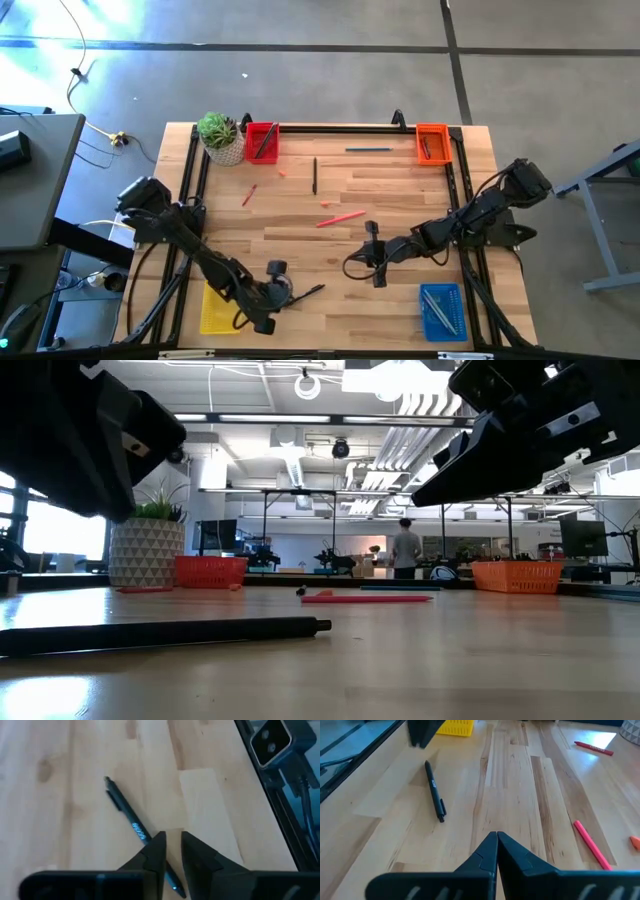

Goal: Sort crayons/erasers/pens/pencils in bins
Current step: Put the black pen into the blue bin

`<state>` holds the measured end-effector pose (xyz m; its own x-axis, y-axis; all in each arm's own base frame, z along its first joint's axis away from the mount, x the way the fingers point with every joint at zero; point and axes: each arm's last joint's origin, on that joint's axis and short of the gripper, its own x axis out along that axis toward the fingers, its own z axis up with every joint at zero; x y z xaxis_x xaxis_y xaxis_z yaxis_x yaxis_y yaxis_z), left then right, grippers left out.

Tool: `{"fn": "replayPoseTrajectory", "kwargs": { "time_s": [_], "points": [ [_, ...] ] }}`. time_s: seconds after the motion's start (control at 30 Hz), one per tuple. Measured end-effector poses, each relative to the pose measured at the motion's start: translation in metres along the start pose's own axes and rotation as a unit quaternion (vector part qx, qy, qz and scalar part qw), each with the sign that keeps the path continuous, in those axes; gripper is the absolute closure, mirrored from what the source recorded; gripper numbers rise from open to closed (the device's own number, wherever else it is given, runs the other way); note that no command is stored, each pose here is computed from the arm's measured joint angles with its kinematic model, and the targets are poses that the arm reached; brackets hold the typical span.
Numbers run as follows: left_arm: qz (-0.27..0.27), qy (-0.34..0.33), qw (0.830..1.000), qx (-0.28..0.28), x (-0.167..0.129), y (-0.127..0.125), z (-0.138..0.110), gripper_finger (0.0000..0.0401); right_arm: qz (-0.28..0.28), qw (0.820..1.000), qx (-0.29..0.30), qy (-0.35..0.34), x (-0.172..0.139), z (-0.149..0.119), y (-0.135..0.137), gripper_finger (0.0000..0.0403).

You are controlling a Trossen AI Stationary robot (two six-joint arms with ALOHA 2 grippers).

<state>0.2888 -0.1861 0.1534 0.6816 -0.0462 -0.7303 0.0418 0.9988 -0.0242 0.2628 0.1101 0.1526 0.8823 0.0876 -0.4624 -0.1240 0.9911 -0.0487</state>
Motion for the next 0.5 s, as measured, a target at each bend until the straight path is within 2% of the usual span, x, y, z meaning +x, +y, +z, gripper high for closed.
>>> {"fn": "replayPoseTrajectory", "kwargs": {
  "time_s": [0.1, 0.3, 0.5],
  "points": [
    [0.003, 0.020, 1.000, 0.001, 0.007, -0.005, 0.002, 0.0325, -0.001, 1.000, 0.007, 0.001, 0.000, 0.000, 0.000, 0.0403],
    [0.048, 0.073, 0.996, -0.003, 0.020, -0.008, -0.003, 0.0277, -0.017, 1.000, 0.015, -0.001, 0.000, 0.000, -0.001, 0.0403],
    [0.058, 0.103, 0.993, -0.022, 0.029, -0.006, -0.012, 0.0260, -0.017, 1.000, 0.014, 0.001, 0.000, 0.000, -0.001, 0.0403]
  ]
}}
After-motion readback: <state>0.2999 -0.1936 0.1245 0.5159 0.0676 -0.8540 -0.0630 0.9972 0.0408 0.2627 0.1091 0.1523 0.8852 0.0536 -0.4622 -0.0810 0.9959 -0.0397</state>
